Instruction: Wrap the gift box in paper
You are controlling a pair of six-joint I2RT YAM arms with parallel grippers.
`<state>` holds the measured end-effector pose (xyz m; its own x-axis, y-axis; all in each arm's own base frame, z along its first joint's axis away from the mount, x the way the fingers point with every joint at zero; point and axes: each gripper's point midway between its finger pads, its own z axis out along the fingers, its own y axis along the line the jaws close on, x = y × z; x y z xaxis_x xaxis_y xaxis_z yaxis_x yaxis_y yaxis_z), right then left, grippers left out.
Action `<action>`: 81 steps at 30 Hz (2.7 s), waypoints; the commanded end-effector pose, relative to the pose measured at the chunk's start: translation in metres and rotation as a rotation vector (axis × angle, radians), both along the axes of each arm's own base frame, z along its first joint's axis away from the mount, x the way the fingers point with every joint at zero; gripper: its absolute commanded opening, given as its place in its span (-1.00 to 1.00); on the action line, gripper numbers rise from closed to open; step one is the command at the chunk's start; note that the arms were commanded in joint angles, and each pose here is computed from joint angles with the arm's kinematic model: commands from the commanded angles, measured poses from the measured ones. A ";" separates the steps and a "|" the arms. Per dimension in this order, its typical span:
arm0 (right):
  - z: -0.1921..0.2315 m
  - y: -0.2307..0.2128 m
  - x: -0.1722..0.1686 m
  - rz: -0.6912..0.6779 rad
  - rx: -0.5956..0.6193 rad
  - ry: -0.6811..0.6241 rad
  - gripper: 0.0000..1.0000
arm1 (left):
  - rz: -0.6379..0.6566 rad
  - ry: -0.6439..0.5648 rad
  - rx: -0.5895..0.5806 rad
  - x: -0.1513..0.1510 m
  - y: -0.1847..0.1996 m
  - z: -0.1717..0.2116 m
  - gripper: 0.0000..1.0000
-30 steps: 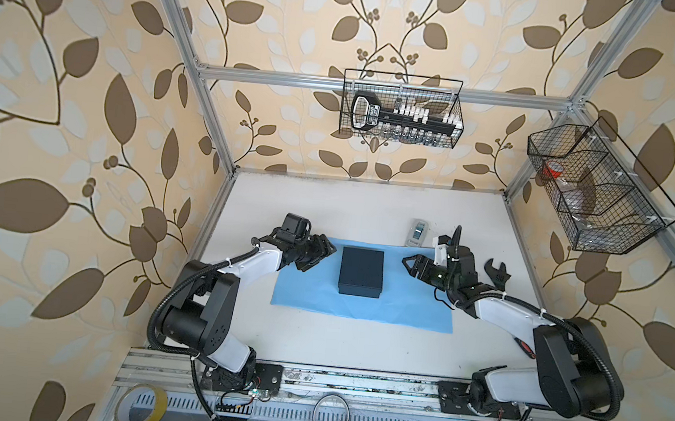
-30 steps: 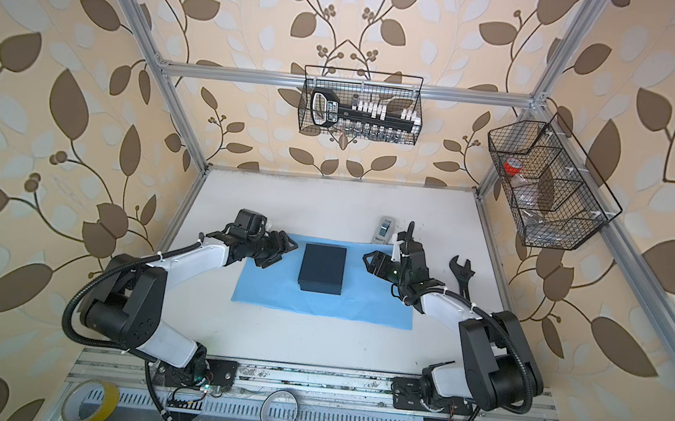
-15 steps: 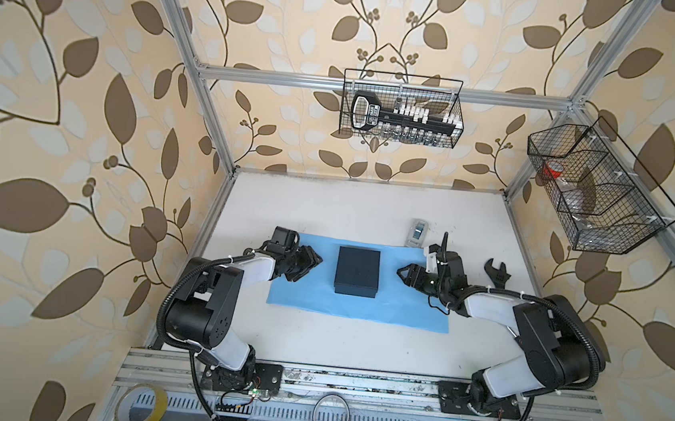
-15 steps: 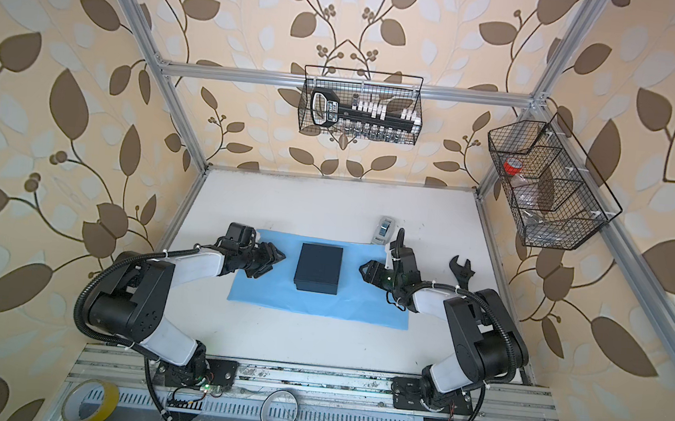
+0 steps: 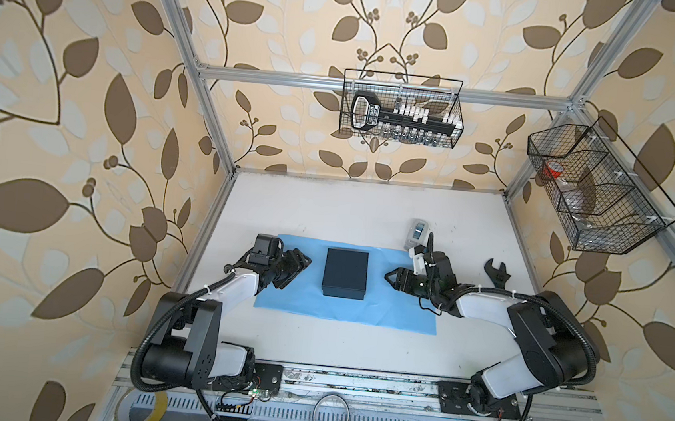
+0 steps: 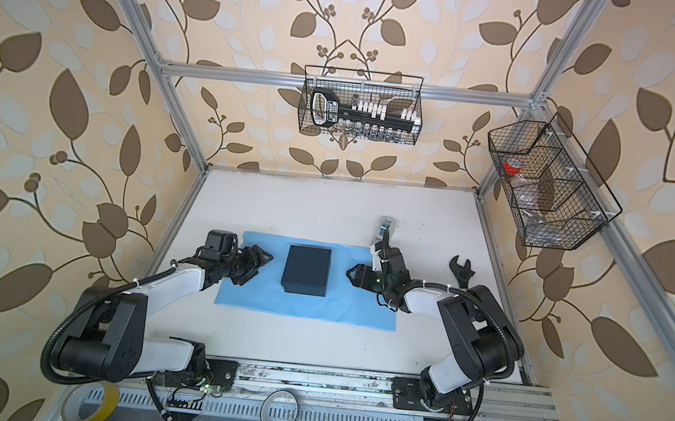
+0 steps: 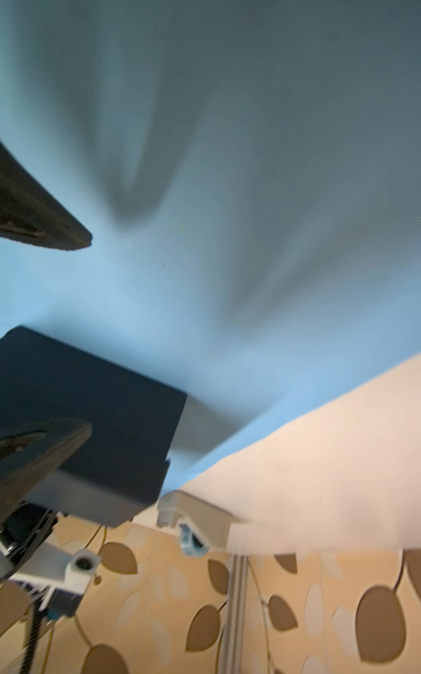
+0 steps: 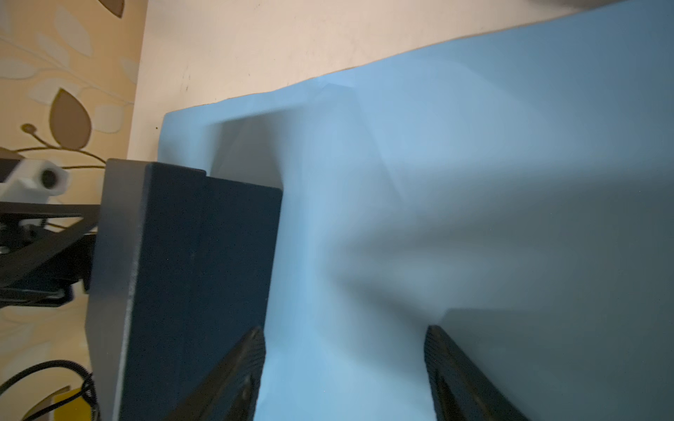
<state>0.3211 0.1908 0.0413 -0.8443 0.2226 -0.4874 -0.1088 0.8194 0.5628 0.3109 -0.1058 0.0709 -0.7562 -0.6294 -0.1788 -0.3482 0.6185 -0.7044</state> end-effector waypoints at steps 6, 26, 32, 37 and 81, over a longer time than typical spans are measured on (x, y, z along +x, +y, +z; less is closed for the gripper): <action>-0.014 -0.020 -0.003 -0.011 -0.117 0.012 0.40 | -0.203 -0.044 -0.098 0.000 -0.059 0.032 0.69; -0.024 -0.026 -0.005 -0.015 -0.122 0.035 0.36 | -0.342 -0.021 -0.062 0.006 -0.097 0.026 0.59; -0.012 -0.029 -0.001 -0.025 -0.111 0.008 0.37 | -0.330 -0.038 -0.026 0.015 -0.094 0.031 0.68; 0.009 -0.040 0.003 -0.052 -0.131 -0.043 0.43 | -0.293 -0.060 0.030 0.016 -0.084 0.043 0.73; 0.026 -0.045 0.005 -0.061 -0.132 -0.083 0.51 | -0.457 -0.072 0.289 -0.053 -0.076 -0.002 0.17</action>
<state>0.3265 0.1476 0.0614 -0.7938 0.2118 -0.5701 -0.0846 0.8898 0.4484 0.2464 -0.1805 0.0541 -0.9444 -0.1354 -0.2997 0.0319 0.8693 -0.4932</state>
